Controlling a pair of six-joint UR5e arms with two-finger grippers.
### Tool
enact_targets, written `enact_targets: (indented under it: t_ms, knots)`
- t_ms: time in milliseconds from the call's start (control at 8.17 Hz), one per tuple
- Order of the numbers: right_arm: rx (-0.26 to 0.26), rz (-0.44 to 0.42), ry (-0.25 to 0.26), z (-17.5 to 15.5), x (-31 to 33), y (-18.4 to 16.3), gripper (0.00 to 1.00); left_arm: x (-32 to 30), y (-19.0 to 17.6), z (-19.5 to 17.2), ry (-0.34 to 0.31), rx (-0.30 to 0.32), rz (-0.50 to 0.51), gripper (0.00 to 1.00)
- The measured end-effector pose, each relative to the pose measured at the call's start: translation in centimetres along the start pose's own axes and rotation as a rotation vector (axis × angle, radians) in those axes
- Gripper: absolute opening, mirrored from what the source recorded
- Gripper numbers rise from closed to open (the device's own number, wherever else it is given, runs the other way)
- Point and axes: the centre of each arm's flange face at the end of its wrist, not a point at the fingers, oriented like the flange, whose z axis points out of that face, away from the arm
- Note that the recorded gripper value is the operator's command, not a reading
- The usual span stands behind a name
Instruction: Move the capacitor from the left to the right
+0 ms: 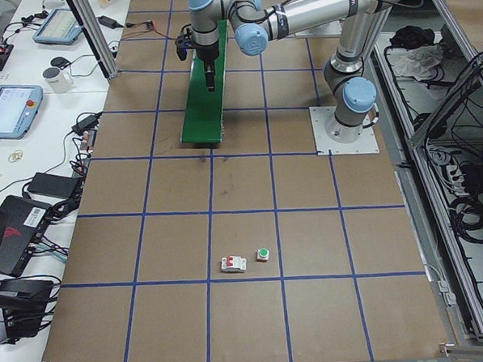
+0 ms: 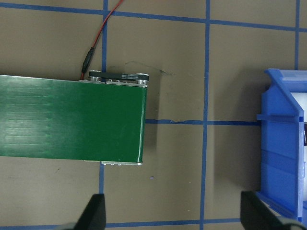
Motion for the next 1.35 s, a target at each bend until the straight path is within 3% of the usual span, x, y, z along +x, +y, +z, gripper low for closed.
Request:
enact_targets:
  t_ms: [367, 1346]
  knots:
    - [0.001, -0.022, -0.012, -0.4, -3.3, 0.4, 1.00, 0.0, 0.0, 0.0, 0.002, 0.002, -0.001, 1.00]
    - [-0.013, 0.016, -0.036, -0.2, -7.8, 0.9, 1.00, 0.0, -0.1, -0.2, 0.000, 0.012, 0.009, 1.00]
